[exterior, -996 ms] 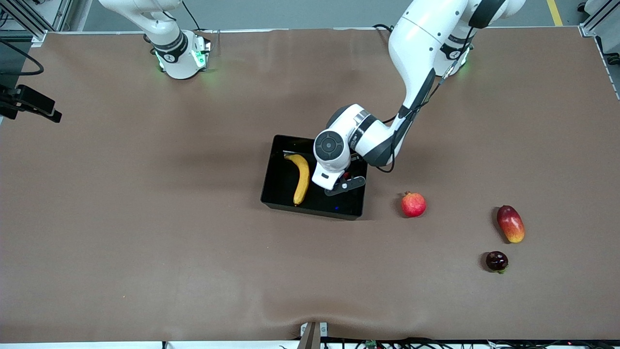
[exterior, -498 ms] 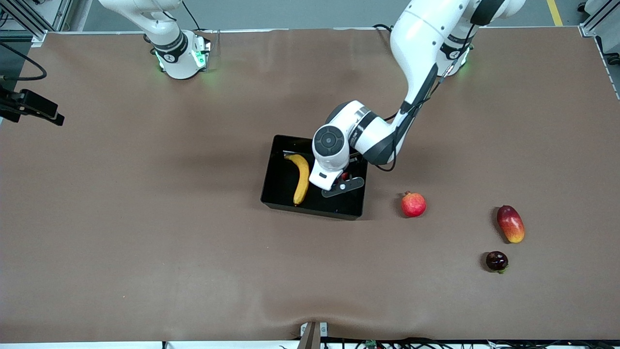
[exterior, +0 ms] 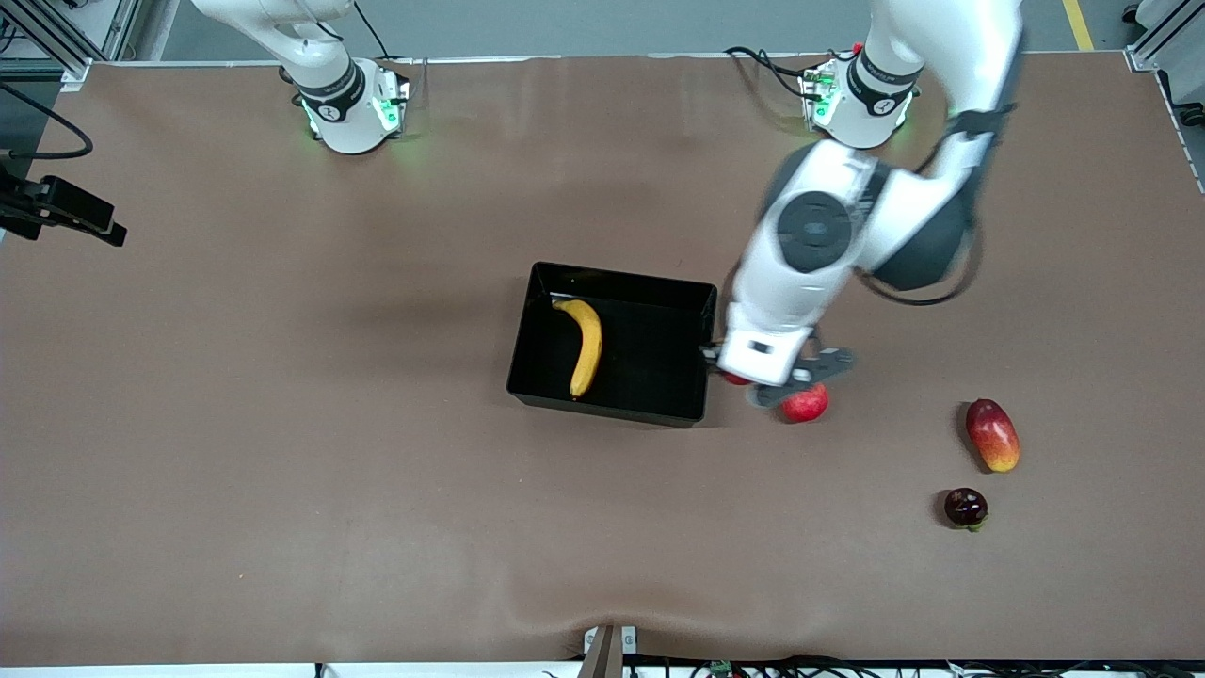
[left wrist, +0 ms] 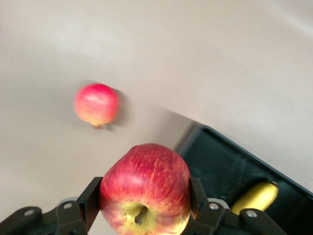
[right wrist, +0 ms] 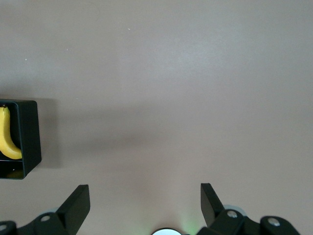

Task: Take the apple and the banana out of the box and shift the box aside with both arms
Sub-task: 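Carry the apple beside the mango and release it with the left gripper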

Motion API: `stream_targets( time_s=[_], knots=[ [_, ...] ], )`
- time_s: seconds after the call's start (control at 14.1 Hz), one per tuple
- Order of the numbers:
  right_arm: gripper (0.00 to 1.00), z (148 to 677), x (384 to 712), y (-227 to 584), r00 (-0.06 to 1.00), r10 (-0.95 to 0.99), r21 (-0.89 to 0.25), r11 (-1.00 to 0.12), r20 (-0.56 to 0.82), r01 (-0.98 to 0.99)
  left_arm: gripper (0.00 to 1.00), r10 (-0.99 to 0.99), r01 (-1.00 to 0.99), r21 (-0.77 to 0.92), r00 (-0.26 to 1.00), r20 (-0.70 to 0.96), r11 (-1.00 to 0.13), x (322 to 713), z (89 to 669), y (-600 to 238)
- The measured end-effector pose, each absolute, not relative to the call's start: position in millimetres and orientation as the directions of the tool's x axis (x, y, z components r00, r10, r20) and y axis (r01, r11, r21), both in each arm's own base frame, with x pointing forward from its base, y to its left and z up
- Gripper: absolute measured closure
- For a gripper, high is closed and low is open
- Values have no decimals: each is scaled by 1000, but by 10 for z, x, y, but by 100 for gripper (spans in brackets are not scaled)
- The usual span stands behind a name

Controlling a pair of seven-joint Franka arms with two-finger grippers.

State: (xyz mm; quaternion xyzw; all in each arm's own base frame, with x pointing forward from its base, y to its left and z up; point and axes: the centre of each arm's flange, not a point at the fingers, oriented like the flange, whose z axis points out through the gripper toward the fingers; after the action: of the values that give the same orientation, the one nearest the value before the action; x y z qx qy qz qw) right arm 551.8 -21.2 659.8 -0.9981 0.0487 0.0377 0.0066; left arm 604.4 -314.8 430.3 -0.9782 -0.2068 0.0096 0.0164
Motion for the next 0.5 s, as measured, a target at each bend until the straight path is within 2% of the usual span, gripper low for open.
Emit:
stream_targets(
  time_s=[0.21,0.5],
  knots=[
    [0,6599,5518,-207,993,-96,-9,-995,-75,-97,25,394,389,-79,917,-67,-918,6237,4190,-2406],
    [0,6601,5518,-203,993,-95,-10,-995,-75,-96,25,341,329,-100,926,-163,-939,6460,3483,-1057]
  ],
)
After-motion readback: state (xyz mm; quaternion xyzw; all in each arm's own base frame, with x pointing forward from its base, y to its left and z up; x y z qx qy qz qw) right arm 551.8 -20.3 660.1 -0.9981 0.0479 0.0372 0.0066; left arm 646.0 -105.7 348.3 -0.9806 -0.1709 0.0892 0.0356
